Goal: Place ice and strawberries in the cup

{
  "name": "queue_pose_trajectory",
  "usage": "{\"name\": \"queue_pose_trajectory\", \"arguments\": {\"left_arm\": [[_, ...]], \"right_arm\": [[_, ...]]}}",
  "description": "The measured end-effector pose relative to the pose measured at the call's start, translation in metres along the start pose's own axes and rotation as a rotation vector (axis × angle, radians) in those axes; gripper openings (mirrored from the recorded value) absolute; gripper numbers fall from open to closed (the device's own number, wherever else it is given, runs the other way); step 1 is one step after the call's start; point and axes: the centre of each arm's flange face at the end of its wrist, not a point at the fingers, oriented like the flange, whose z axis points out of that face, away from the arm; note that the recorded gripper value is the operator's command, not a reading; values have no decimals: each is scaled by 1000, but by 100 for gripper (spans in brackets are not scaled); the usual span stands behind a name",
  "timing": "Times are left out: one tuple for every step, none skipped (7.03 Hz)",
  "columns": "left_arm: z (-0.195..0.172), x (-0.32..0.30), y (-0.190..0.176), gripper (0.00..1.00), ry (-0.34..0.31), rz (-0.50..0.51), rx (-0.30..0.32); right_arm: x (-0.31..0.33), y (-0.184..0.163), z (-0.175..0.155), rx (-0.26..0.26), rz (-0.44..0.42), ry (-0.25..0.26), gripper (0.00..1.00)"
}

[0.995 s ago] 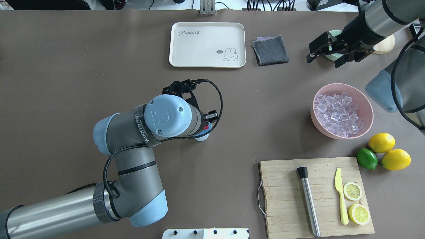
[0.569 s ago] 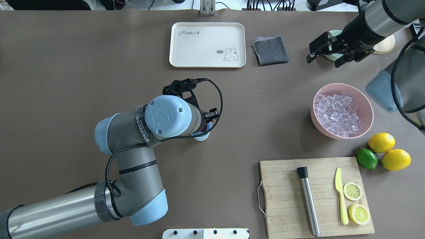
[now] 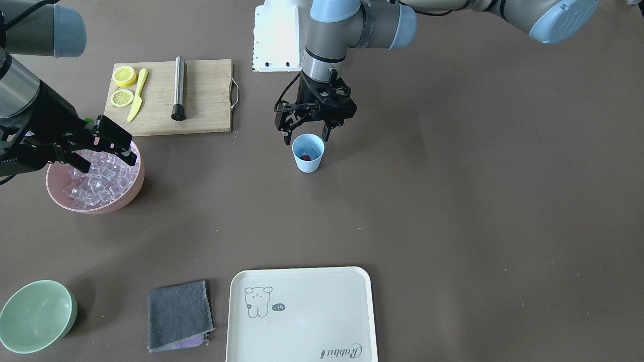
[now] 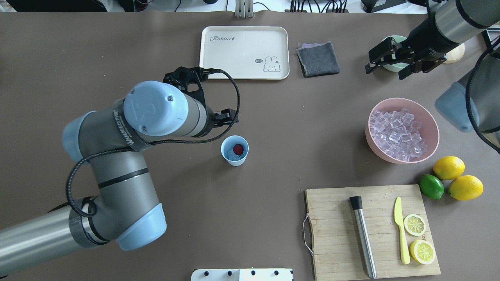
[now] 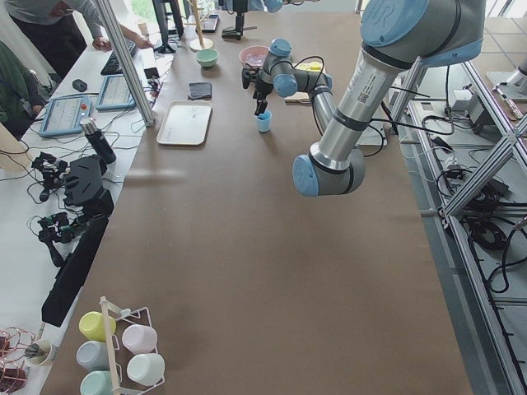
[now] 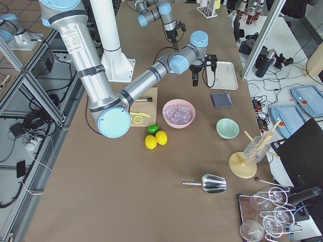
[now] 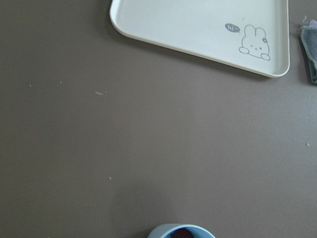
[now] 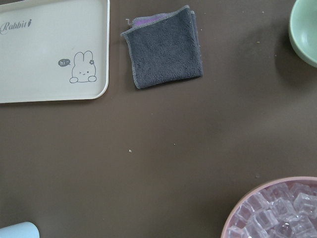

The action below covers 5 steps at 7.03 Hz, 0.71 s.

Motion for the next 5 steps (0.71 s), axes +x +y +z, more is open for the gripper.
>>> {"name": "queue_pose_trajectory", "arguments": {"left_arm": [[-8,-36,-28,98,-32,69,23],[-13,-78,-61,98,-77,158,59],[-19,-119,-92,98,-127,237,92],[-23,-155,-115,98,-176,258,112],[-24,-197,-131,98,-231,241,117]], "right_arm": [[25,1,-2,-6,-12,12,100],[59,1,-4,-14,-33,32,100],[92,1,-6,-18,-55,53,100],[124,2,-8,-22,-69,75,100],[156,8,-9,-29,-82,99,100]]}}
